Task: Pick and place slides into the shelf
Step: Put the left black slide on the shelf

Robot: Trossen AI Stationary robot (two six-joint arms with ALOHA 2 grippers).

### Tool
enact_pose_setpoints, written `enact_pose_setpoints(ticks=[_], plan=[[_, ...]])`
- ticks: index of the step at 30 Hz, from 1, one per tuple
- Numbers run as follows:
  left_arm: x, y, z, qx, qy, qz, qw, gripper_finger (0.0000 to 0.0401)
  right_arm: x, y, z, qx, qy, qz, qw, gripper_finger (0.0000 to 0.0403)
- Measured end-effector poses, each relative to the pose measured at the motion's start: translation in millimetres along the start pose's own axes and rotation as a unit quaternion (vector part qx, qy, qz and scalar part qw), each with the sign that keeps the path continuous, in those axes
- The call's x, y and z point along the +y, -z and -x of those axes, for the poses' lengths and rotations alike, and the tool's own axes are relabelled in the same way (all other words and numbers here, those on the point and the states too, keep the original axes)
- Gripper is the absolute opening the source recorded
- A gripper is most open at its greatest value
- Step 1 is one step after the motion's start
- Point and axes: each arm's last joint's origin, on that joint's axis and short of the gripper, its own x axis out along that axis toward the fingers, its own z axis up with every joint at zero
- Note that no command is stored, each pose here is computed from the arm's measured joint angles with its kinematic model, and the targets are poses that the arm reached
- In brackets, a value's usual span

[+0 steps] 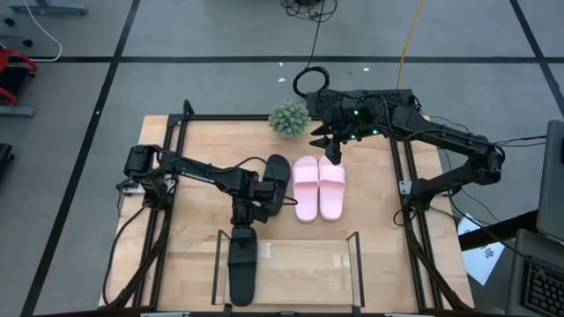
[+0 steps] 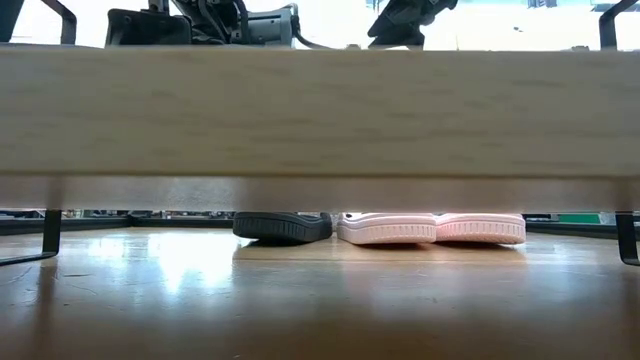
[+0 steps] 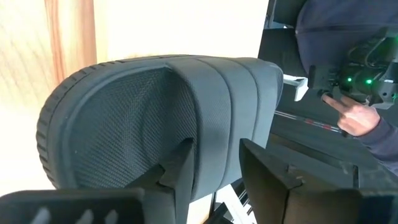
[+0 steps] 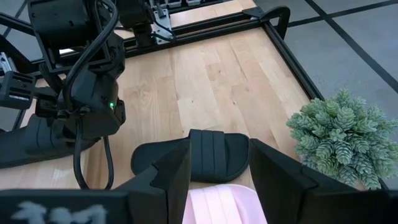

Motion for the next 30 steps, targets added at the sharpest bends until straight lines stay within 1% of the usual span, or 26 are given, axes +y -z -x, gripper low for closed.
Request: enact_pose_setpoints(ticks=[6,14,25,30], plan=[[-0.1,0.0,0.0,0.0,0.002,0.0,1.0,0.0139,-0.1,0.0,0.0,0.0,0.0,0.0,1.0,0.0153],[-0.2,0.0,-0.1,0.001,0.003,0.0,1.0,0.014,-0.1,-0.1,0.0,0.0,0.0,0.0,1.0,0.0153],[-7.0,1.3,-8.9,0.014,0.014,-0.006,1.0,0.0141,0.0,-0.1,0.0,-0.001,0.0,0.0,1.0,0.0153],[-7.6,-0.3,-9.1,0.008,0.016,-0.011,1.0,0.0141,0.0,-0.3,0.0,-0.001,0.0,0.0,1.0,0.0153]])
